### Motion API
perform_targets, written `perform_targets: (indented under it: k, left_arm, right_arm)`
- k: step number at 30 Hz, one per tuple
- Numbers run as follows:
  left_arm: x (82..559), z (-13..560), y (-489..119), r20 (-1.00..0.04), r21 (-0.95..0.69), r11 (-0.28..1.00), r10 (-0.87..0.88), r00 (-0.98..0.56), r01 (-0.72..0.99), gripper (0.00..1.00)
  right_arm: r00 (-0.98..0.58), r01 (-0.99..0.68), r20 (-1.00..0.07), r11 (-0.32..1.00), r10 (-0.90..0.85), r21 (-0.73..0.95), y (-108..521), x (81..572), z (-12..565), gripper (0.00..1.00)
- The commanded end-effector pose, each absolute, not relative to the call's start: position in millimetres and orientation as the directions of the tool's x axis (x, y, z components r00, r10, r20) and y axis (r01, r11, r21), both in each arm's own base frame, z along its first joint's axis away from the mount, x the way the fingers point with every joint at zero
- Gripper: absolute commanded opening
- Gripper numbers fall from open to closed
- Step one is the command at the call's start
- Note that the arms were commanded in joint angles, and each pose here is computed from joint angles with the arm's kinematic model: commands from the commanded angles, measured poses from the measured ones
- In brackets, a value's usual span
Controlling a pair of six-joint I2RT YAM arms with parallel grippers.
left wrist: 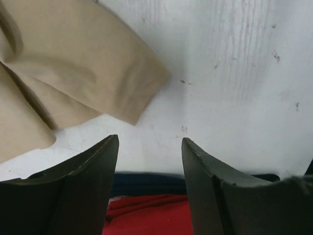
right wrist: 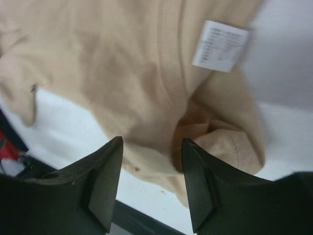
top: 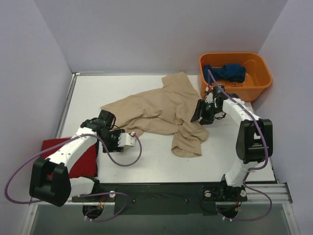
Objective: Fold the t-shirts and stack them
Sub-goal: Flatten out the tshirt
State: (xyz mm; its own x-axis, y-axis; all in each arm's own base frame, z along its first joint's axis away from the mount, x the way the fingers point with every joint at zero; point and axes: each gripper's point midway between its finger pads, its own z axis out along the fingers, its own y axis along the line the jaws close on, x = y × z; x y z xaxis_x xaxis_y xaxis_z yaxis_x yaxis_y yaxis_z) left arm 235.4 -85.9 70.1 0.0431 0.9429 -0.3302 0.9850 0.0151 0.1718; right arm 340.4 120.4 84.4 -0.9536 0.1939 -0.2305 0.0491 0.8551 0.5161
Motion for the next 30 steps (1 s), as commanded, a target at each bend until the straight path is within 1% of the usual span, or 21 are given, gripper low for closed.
perform_targets:
  k: [1, 2, 4, 5, 6, 7, 8, 9, 10, 11, 12, 13, 14, 15, 16, 21, 24, 26, 28, 29, 30]
  left_arm:
    - [233, 88, -86, -0.338, 0.233, -0.045, 0.933, 0.124, 0.971, 0.65]
    - [234, 91, -87, -0.343, 0.234, -0.027, 0.933, 0.109, 0.972, 0.65]
    - [239, 100, -91, -0.376, 0.235, 0.045, 0.925, 0.048, 0.971, 0.62]
    - [235, 103, -96, -0.410, 0.195, 0.092, 0.912, -0.004, 0.977, 0.57]
    - [234, 106, -99, -0.426, 0.180, 0.117, 0.904, -0.030, 0.977, 0.54]
    - [232, 107, -105, -0.464, 0.127, 0.204, 0.877, -0.124, 0.971, 0.53]
    - [232, 108, -107, -0.476, 0.098, 0.251, 0.862, -0.176, 0.963, 0.52]
    - [231, 107, -112, -0.486, 0.021, 0.367, 0.817, -0.311, 0.930, 0.50]
    - [233, 106, -112, -0.479, -0.010, 0.431, 0.790, -0.382, 0.902, 0.49]
    - [237, 103, -110, -0.453, -0.062, 0.562, 0.720, -0.525, 0.825, 0.47]
    - [240, 103, -108, -0.441, -0.072, 0.616, 0.686, -0.579, 0.785, 0.46]
    - [239, 99, -108, -0.417, -0.122, 0.687, 0.619, -0.665, 0.716, 0.46]
    - [240, 97, -110, -0.421, -0.141, 0.707, 0.591, -0.688, 0.693, 0.47]
    - [237, 92, -114, -0.413, -0.174, 0.719, 0.568, -0.712, 0.673, 0.48]
    - [243, 90, -117, -0.435, -0.160, 0.719, 0.563, -0.702, 0.676, 0.50]
    - [258, 50, -89, -0.316, -0.051, 0.789, 0.569, -0.759, 0.613, 0.50]
    - [250, 32, -82, -0.251, -0.048, 0.769, 0.608, -0.753, 0.637, 0.50]
    - [250, 22, -82, -0.247, -0.027, 0.752, 0.634, -0.733, 0.659, 0.49]
    - [253, 17, -83, -0.261, -0.023, 0.753, 0.630, -0.731, 0.657, 0.45]
    - [254, 16, -85, -0.267, -0.025, 0.753, 0.628, -0.731, 0.657, 0.43]
    - [256, 16, -88, -0.282, -0.036, 0.750, 0.626, -0.727, 0.660, 0.42]
  right_arm:
    - [-0.923, 0.127, -0.311, 0.944, 0.225, 0.304, 75, 359, 95, 0.52]
    - [-0.924, 0.153, -0.309, 0.958, 0.225, 0.241, 64, 354, 95, 0.56]
    - [-0.910, 0.181, -0.346, 0.970, 0.228, 0.162, 47, 347, 106, 0.62]
    - [-0.904, 0.184, -0.365, 0.972, 0.225, 0.146, 42, 340, 113, 0.63]
    - [-0.908, 0.204, -0.352, 0.973, 0.228, 0.104, 33, 326, 107, 0.64]
    - [-0.897, 0.215, -0.374, 0.971, 0.237, 0.100, 29, 320, 114, 0.64]
    - [-0.904, 0.238, -0.344, 0.967, 0.254, 0.089, 25, 304, 105, 0.64]
    - [-0.892, 0.260, -0.355, 0.960, 0.280, 0.104, 24, 297, 109, 0.63]
    - [-0.902, 0.282, -0.307, 0.953, 0.304, 0.113, 25, 279, 95, 0.61]
    - [-0.886, 0.311, -0.313, 0.940, 0.341, 0.144, 27, 273, 96, 0.59]
    - [-0.895, 0.319, -0.269, 0.933, 0.355, 0.167, 33, 259, 84, 0.55]
    - [-0.879, 0.337, -0.280, 0.918, 0.387, 0.211, 40, 259, 83, 0.51]
    - [-0.890, 0.337, -0.228, 0.906, 0.395, 0.254, 51, 245, 71, 0.51]
    - [-0.878, 0.337, -0.246, 0.894, 0.412, 0.294, 58, 251, 70, 0.51]
    - [-0.891, 0.332, -0.214, 0.895, 0.401, 0.298, 65, 242, 59, 0.52]
    - [-0.941, 0.246, -0.180, 0.946, 0.285, 0.212, 85, 232, 36, 0.59]
    - [-0.946, 0.278, -0.116, 0.940, 0.304, 0.200, 89, 221, 17, 0.58]
    - [-0.945, 0.289, -0.095, 0.934, 0.314, 0.212, 92, 217, 9, 0.53]
    - [-0.945, 0.286, -0.090, 0.928, 0.314, 0.239, 97, 217, 5, 0.44]
    - [-0.945, 0.286, -0.090, 0.926, 0.315, 0.245, 98, 218, 4, 0.34]
    - [-0.945, 0.285, -0.087, 0.927, 0.314, 0.244, 98, 217, 3, 0.30]
